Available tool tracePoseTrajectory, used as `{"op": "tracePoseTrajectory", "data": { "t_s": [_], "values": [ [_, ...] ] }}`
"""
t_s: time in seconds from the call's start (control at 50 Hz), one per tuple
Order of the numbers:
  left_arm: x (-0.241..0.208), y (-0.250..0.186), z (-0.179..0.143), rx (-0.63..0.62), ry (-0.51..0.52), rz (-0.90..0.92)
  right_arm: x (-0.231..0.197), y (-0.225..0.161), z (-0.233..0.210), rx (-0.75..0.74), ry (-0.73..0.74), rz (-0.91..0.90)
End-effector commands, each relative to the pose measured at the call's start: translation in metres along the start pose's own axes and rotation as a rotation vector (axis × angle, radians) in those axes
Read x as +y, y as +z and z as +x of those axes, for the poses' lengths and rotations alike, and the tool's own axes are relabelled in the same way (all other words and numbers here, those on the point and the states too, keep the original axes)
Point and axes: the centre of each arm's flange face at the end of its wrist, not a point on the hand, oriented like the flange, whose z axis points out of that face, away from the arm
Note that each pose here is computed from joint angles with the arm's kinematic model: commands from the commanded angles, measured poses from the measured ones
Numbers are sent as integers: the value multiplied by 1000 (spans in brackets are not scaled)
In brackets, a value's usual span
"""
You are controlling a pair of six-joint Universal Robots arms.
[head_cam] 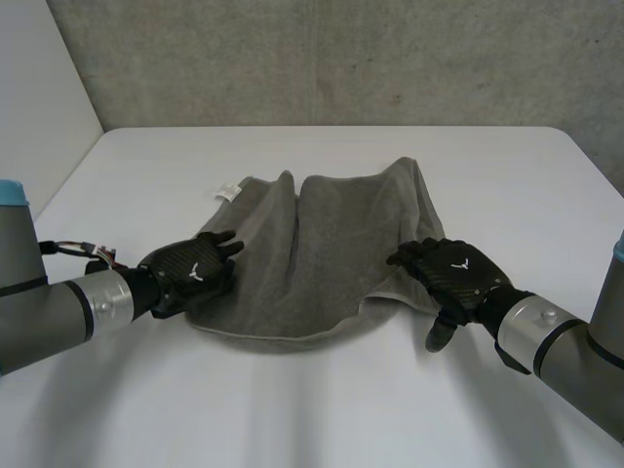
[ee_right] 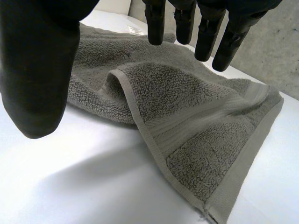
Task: Fold the towel.
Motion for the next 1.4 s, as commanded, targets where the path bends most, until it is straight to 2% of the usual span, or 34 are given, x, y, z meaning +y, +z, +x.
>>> {"op": "tracePoseTrajectory", "data": {
  "t_s": [0.02,0.1,0.24,0.28,0.34,0.4,0.46,0.5,0.6,0.9,1.04,1.2,1.4],
  "values": [
    [-2,-8,6,9,-106,-27,4,-1,-1,6,49,-16],
    [5,-12,9,11,-187,-50,6,-3,-1,15,128,-25],
    [7,-14,10,8,-304,-58,7,-4,-2,19,162,-26],
    [5,-15,8,-4,-386,-54,11,-5,-1,36,166,-37],
    [4,-17,4,-18,-425,-52,12,-5,1,57,160,-25],
    [-5,-22,-4,-51,-563,-34,14,-2,8,147,167,19],
    [-7,-23,-6,-57,-606,-28,15,-1,9,170,181,28],
    [-14,-25,-10,-73,-694,-10,17,0,9,193,204,34],
    [-24,-29,-15,-109,-792,24,12,6,12,209,202,99],
    [-20,-40,-30,-207,-801,-11,22,32,8,227,218,95],
    [-17,-45,-41,-261,-895,12,26,44,-5,214,211,99],
    [-18,-48,-46,-286,-920,30,21,53,-2,235,203,164],
    [-15,-54,-55,-326,-969,42,32,69,13,303,217,150]
  ]
}}
